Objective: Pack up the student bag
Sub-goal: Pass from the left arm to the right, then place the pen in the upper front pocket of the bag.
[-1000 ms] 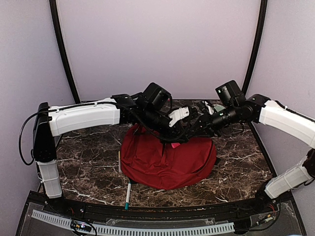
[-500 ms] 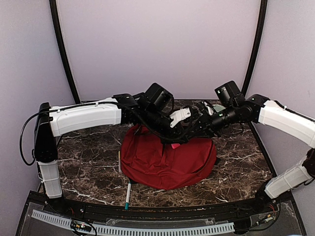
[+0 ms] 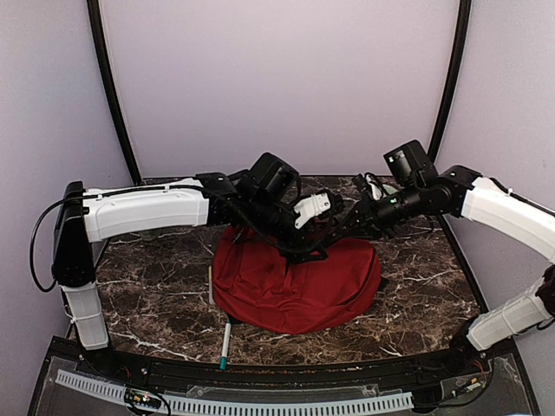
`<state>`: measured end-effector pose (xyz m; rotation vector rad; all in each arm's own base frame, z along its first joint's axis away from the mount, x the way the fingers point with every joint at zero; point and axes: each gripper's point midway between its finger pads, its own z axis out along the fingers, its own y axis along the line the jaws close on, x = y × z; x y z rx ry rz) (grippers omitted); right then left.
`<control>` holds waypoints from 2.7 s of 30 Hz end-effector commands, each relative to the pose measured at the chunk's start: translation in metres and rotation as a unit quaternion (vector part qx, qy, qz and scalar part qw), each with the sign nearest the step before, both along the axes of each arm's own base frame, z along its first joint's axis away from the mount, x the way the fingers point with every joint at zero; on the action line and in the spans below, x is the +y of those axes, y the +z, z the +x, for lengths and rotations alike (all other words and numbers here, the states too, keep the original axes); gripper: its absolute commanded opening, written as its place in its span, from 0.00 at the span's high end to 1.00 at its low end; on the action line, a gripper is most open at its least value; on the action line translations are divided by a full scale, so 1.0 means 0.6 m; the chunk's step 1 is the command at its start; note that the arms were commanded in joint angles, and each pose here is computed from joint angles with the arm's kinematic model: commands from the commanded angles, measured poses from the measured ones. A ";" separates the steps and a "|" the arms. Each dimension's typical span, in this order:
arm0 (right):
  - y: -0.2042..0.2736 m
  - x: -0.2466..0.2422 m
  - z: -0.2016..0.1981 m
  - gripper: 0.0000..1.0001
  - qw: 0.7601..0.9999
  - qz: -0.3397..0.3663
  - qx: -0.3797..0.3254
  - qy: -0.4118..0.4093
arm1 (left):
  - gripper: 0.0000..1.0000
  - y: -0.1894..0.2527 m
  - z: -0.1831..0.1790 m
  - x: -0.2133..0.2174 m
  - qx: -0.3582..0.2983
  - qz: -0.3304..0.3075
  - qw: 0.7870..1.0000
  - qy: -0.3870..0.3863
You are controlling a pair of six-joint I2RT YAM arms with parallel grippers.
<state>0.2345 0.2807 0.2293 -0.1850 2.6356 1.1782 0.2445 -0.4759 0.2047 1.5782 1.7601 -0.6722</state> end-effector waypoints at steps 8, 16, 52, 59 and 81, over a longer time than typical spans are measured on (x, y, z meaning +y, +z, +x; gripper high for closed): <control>-0.005 -0.046 0.015 1.00 0.997 -0.022 -0.055 -0.039 | 0.28 0.081 0.018 0.049 -0.064 -0.055 0.994 0.075; -0.041 -0.057 0.033 1.00 0.997 0.013 -0.058 -0.047 | 0.18 0.090 0.096 0.132 -0.021 -0.071 0.968 0.238; -0.158 0.133 0.205 1.00 0.978 0.172 -0.037 -0.110 | 0.23 0.011 0.070 0.410 0.103 -0.013 0.849 0.519; -0.186 0.143 0.207 1.00 0.973 0.175 -0.059 -0.141 | 0.23 0.011 0.065 0.417 0.103 -0.008 0.847 0.521; -0.214 0.211 0.186 0.81 0.977 0.190 -0.057 -0.085 | 0.23 0.003 0.071 0.393 0.108 0.009 0.862 0.495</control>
